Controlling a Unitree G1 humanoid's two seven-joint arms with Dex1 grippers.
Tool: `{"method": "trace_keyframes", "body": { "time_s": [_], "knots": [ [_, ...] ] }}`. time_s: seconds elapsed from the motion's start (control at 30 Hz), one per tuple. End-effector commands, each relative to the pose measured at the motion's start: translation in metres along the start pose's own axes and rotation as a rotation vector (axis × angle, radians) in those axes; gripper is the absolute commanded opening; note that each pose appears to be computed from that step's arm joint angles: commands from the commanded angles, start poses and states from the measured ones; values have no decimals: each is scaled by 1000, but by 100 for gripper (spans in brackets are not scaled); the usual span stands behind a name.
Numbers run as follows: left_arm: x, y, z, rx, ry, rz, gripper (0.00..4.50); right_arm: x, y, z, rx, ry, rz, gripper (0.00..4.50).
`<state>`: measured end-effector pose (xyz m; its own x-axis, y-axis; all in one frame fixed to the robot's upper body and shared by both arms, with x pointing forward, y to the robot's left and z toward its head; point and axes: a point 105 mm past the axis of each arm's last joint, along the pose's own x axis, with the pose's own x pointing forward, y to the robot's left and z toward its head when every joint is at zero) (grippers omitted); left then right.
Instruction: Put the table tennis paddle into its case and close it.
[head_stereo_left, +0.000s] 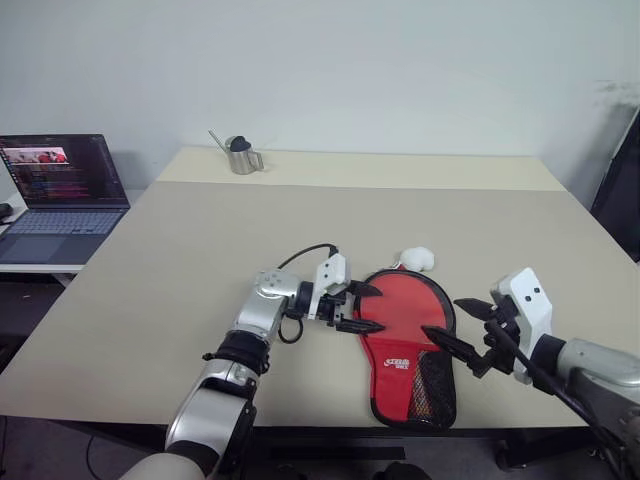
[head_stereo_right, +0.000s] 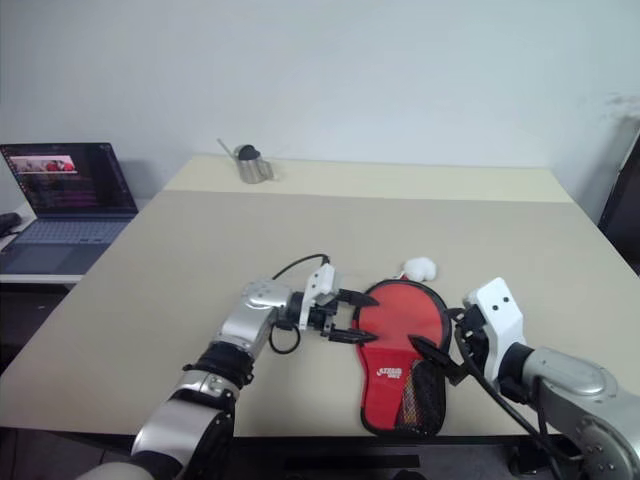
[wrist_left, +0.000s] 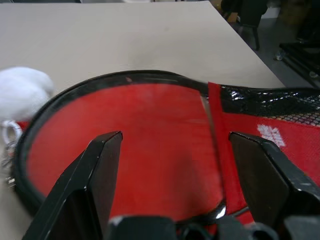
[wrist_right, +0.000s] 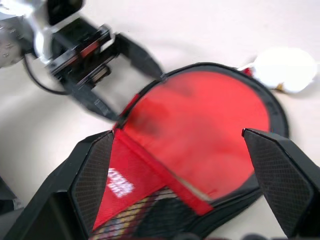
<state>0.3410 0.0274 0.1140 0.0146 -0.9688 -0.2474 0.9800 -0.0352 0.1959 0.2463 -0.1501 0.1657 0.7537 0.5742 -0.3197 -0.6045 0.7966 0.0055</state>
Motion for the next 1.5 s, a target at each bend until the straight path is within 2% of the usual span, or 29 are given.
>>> {"method": "trace_keyframes", "body": {
  "time_s": [0.03,0.2,0.37,0.53,0.8,1.17,1.5],
  "knots": [
    [17,6,16,115,-10,57,369,0,-4,10,-21,-33,-2,450],
    [40,6,8,120,15,80,369,7,-6,15,4,-64,-11,450],
    [42,4,-9,45,58,77,369,11,-17,24,36,-98,-40,450],
    [44,2,-14,23,67,76,369,20,-31,36,67,-121,-68,450],
    [48,-7,-15,35,66,49,369,67,-69,59,93,-151,-135,450],
    [47,-10,-15,31,64,57,369,136,-99,51,102,-135,-161,450],
    [44,-9,-15,34,70,70,369,162,-132,21,102,-52,-261,450]
  ]
}}
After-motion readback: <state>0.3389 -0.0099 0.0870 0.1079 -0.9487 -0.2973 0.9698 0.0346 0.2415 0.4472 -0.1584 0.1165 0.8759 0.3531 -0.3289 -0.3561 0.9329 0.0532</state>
